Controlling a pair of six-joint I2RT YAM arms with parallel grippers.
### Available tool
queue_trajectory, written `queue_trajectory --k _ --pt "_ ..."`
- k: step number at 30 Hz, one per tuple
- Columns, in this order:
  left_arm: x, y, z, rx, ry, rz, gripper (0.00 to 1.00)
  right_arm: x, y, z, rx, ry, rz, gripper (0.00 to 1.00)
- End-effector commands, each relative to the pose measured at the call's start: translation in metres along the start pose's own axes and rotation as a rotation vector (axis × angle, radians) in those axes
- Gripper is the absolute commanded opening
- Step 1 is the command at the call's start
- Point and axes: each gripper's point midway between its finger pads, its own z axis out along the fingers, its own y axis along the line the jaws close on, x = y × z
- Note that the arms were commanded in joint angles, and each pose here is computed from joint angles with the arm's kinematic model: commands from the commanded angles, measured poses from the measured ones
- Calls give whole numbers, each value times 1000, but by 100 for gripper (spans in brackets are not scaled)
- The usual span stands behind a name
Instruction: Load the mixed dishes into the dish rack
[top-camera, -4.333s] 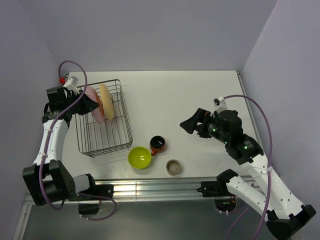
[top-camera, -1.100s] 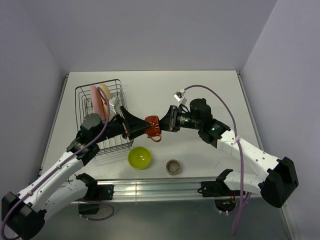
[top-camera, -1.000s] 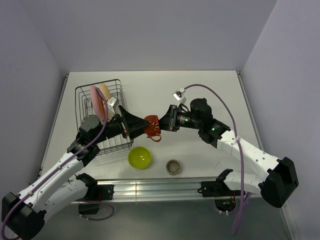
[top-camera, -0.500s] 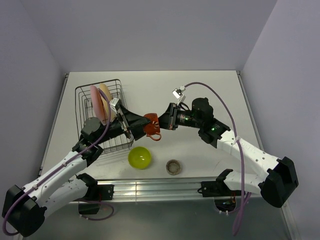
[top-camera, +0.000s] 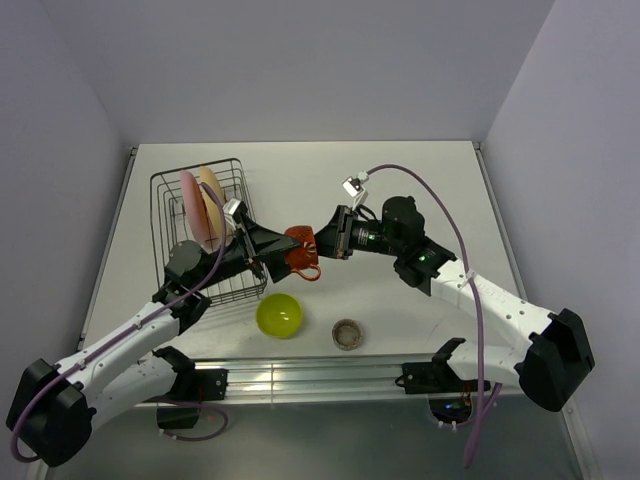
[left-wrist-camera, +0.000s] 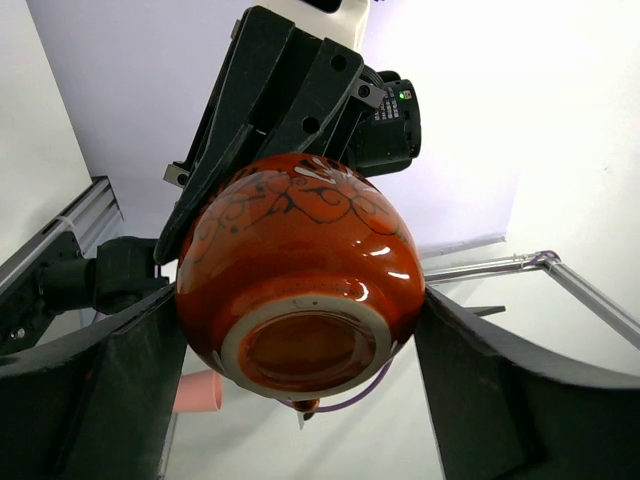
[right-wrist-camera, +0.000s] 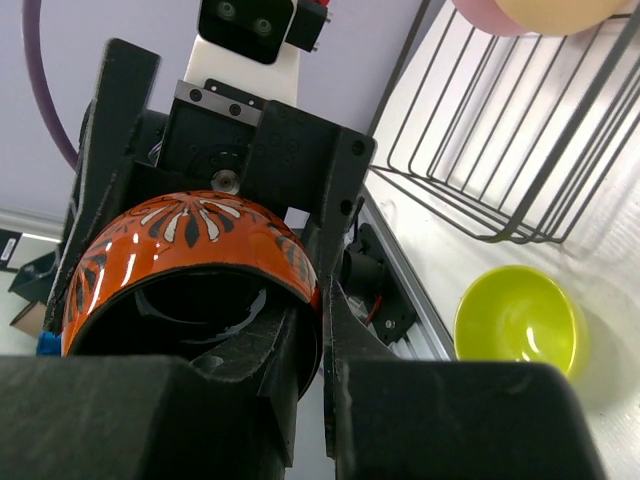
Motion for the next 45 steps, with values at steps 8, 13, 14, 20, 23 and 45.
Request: queue_trajectory --k 8,13,14,20,23,45 --pt "7 -25 0 114 34 58 38 -3 17 2 -62 -2 -55 0" --pt "8 -20 -1 95 34 70 0 -3 11 2 -27 0 -57 10" --pt "8 -19 -1 90 32 74 0 -6 10 2 -13 -13 -72 16" --pt "1 -10 -7 37 -4 113 0 -16 -3 -3 88 -60 -85 91" --pt "-10 -3 -14 -9 -39 131 0 -22 -10 -8 140 -90 -79 100" --pt "-160 80 -137 -1163 -418 583 0 -16 -98 -59 591 -170 -77 100"
